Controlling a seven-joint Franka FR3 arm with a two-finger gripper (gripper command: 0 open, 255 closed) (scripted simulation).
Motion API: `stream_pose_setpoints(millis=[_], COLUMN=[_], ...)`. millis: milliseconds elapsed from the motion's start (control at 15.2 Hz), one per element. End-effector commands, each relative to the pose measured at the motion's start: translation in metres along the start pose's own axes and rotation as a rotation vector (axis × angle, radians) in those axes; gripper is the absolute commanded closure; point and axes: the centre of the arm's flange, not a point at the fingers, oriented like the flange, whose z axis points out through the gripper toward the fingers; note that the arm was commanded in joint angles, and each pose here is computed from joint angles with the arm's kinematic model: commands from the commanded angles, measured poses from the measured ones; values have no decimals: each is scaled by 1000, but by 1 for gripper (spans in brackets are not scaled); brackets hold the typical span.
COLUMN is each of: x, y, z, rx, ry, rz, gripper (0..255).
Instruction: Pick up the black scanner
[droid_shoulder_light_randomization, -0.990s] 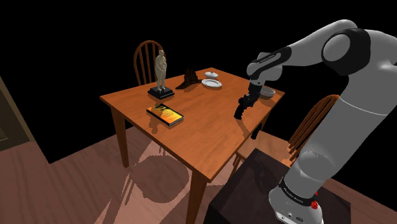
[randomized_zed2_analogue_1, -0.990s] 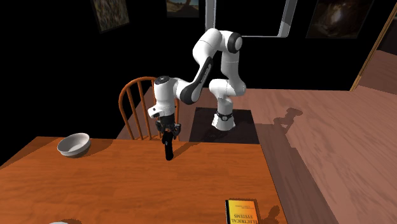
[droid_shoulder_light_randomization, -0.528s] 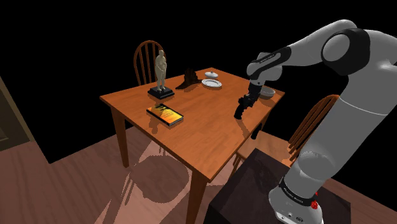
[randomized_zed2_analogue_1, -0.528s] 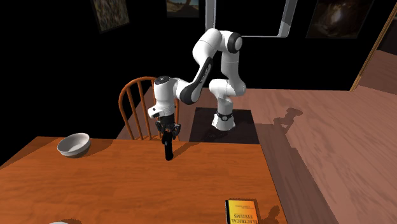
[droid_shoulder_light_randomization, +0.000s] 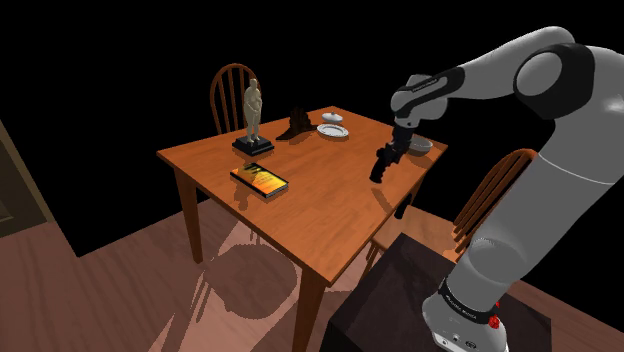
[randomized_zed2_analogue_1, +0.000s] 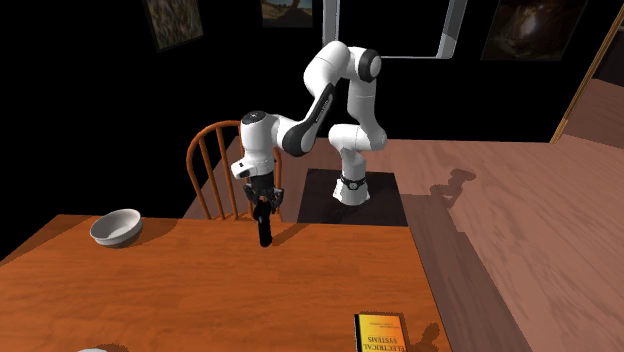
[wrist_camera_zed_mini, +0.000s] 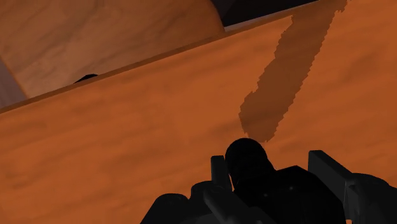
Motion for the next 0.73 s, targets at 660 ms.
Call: stream_pose_setpoints(millis=[660], x=[0], y=[-1], z=[-54], rx=[0], ry=[0], rz=[0], gripper=[255])
